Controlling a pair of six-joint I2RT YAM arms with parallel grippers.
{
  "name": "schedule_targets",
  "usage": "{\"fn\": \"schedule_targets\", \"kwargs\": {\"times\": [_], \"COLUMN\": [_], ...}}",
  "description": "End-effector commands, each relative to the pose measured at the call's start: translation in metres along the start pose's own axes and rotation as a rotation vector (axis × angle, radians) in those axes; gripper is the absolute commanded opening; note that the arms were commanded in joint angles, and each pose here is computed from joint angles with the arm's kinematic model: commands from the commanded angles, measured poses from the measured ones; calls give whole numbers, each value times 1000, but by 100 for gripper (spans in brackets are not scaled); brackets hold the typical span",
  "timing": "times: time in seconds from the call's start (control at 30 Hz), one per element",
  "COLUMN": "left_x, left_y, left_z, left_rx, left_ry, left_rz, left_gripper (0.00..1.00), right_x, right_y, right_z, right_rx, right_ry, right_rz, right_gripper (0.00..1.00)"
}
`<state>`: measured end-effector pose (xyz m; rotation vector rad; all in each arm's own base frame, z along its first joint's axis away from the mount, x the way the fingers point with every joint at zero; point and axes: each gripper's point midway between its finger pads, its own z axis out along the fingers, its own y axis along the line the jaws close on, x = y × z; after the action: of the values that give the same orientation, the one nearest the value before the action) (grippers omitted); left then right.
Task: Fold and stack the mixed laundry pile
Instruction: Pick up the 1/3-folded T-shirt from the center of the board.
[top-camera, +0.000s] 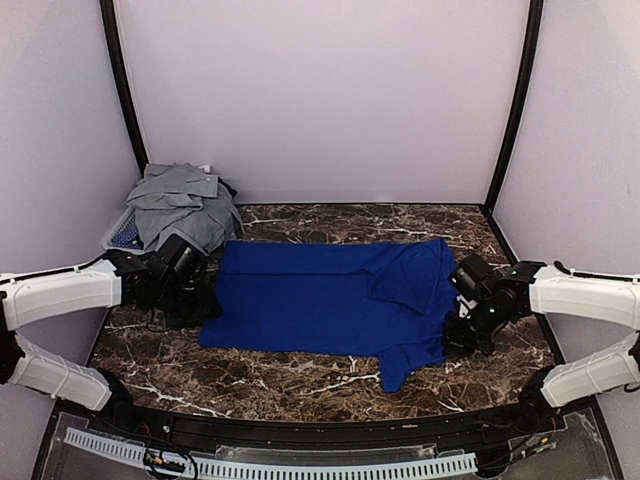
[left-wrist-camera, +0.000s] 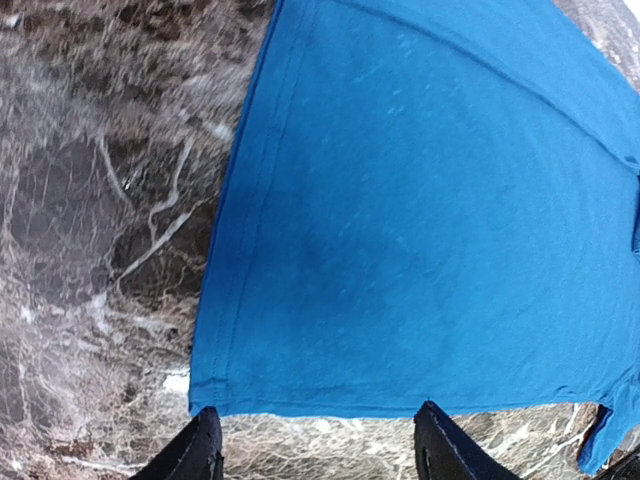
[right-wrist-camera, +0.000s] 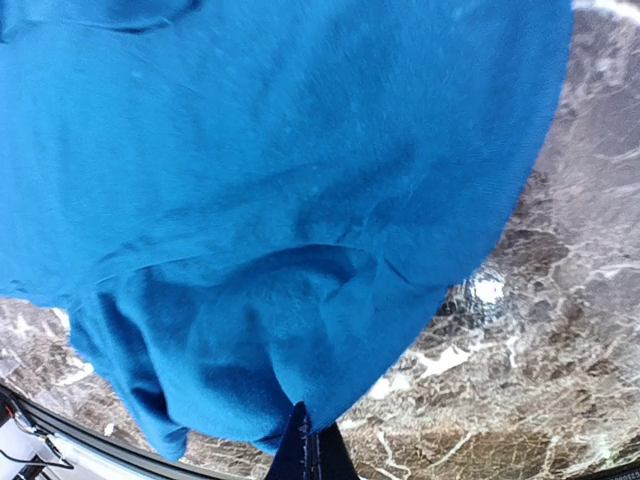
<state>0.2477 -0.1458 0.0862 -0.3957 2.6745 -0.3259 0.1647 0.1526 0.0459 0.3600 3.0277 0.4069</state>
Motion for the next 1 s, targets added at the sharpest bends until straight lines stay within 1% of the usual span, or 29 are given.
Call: {"fn": "schedule_targets", "kwargs": {"times": [0.0, 0.17, 0.33, 0.43, 0.57, 0.67, 0.97], "left_x": [15, 15, 20, 25, 30, 37, 44], "left_y": [24, 41, 48, 50, 48, 49, 57], "left_z": [9, 19, 27, 28, 33, 40, 48], "left_rx": [-25, -13, -36, -33, -15, -17, -44], "left_ry": [69, 94, 129, 135, 157, 189, 201], "left_rz": [-74, -131, -119, -123, -114, -120, -143], "left_gripper": [62, 55, 42, 40, 32, 31, 30], "right_x": [-4, -7, -9, -10, -10, -11, -12], "right_y": [-4, -13, -15, -16, -18, -18, -19], "right_z": [-17, -24, -23, -23, -23, -25, -28], "right_rx": [-7, -23, -36, -35, -34, -39, -50], "right_ry": [-65, -94, -95, -96, -97, -103, -114], "right_rz": [1, 23, 31, 27, 25, 27, 32], "right_gripper": [0, 0, 0, 0, 0, 0, 0]}}
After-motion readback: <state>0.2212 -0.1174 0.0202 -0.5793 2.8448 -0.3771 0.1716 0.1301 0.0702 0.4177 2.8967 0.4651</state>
